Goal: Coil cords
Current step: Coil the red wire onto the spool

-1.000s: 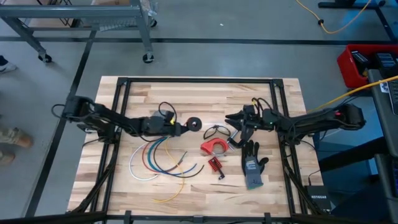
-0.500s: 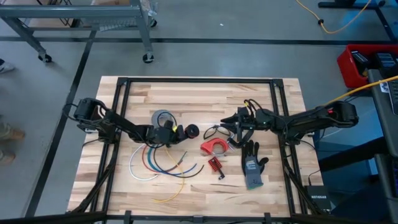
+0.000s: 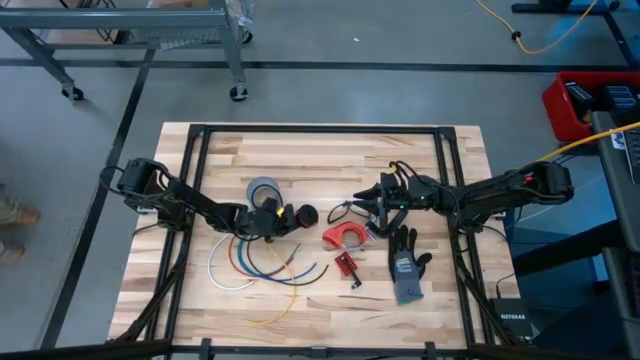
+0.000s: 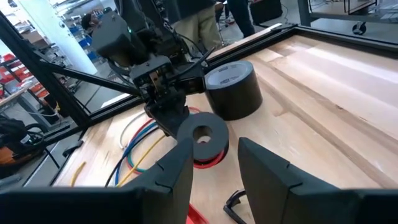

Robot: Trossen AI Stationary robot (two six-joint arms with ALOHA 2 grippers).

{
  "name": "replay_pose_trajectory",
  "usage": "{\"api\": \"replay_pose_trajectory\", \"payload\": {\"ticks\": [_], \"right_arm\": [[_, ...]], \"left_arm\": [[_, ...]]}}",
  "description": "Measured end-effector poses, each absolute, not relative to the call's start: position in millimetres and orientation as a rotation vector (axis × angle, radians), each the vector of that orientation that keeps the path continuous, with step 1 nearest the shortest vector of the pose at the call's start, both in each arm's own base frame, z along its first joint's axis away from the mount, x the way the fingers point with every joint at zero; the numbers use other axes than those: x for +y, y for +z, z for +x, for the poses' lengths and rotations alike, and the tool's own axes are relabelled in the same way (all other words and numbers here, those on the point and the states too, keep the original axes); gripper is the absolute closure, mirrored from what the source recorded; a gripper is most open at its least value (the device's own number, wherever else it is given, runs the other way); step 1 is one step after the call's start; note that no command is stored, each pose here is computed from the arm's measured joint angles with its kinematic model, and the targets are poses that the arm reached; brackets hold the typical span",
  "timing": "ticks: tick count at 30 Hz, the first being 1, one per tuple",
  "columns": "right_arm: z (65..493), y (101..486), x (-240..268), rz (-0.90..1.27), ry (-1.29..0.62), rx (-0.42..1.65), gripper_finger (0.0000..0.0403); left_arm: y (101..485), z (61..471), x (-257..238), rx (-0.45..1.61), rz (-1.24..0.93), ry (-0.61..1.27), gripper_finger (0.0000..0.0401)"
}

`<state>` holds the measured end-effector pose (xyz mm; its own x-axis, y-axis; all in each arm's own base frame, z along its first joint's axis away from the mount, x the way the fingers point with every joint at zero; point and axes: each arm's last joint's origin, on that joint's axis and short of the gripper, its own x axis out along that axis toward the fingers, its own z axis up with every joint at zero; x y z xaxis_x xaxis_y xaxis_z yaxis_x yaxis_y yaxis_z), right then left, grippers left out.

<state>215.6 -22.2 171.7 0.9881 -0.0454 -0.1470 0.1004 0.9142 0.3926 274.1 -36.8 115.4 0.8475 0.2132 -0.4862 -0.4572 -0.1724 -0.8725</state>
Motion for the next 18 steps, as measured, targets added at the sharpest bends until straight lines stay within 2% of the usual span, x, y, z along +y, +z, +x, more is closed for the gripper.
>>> {"api": "replay_pose_trajectory", "payload": {"ticks": [7, 18], "right_arm": [[215.5, 171.7, -22.2, 0.405, -0.075, 0.137, 0.0272], [215.5, 171.6, -22.2, 0.403, -0.075, 0.138, 0.0272]], "left_arm": [[115.0, 273.9, -36.9, 0.209, -1.601, 0.584, 0.0384], [116.3, 274.7, -37.5, 0.208, -1.662, 0.566, 0.0341]]}}
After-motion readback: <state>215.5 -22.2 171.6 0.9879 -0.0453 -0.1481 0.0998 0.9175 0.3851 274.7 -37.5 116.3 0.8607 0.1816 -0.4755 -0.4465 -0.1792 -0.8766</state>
